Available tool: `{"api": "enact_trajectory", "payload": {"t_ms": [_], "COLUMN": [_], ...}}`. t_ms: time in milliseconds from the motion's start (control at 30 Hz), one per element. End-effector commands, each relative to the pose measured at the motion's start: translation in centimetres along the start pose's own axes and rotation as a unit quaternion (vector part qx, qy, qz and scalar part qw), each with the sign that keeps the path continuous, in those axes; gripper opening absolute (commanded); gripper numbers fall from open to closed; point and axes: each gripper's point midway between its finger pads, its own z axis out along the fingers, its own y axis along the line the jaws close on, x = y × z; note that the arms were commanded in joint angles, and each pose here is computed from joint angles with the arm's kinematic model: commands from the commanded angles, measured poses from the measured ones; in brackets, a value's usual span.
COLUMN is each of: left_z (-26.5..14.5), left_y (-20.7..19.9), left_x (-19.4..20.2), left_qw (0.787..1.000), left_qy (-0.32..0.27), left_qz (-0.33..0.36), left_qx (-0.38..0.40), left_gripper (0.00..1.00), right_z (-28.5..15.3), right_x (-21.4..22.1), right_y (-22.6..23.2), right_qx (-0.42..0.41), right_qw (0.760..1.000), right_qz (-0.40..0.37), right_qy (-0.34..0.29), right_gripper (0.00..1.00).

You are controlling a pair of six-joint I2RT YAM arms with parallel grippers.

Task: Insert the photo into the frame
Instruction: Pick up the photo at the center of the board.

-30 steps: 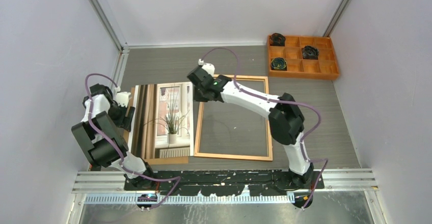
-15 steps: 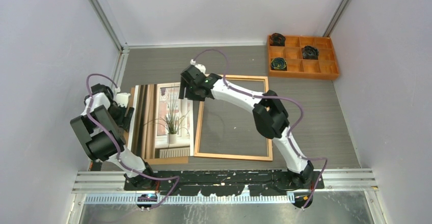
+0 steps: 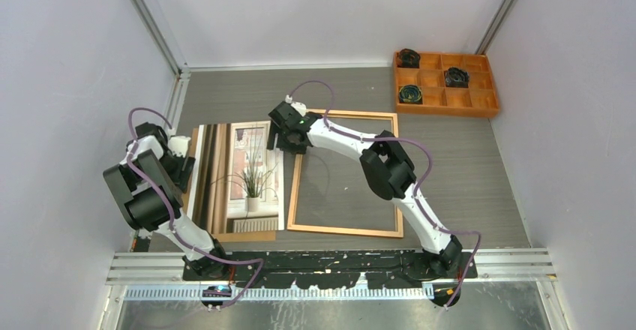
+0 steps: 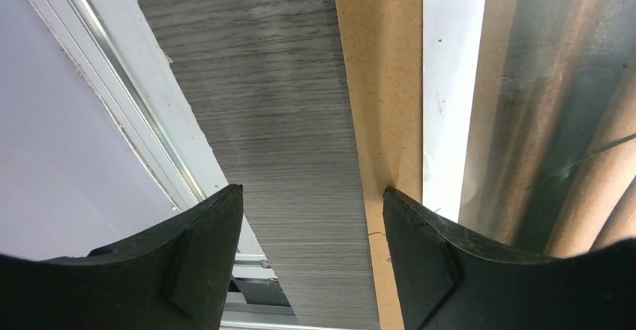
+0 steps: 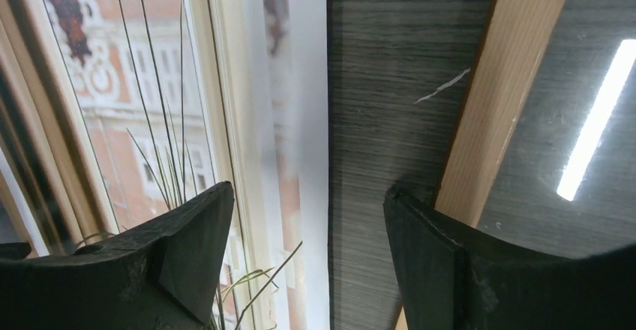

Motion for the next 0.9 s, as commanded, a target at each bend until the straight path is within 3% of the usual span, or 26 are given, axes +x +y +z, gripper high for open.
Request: {"api": "enact_trajectory", "payload": {"t_ms": [0,467,867], "left_z": [1.9,4.1,4.2], "left_y": [0.2,-0.7,-1.0], "left_x": [-0.6,0.0,0.0], "left_qw": [1.000,0.999,0.999], "left_qy": [-0.001,0.026,0.026], "left_qz": [0.002,0.029,0.035], "left_qx": [-0.016,-0.022,-0.021], "left_gripper": [0.70,0.69,0.68], "right_z": [0.1,1.1,-1.5], "right_x": [-0.1,1.0,-0.7], "right_y": [-0.3,1.9,4.2], "right_qx": [-0.025,-0.144,-0.228], "right_qw": [0.999,0.980,0.960], "right_qz": [0.032,0.114,0.154], "right_qy": [0.011,0.070,0.059], "right_gripper": [0.78,0.72,0.61]}}
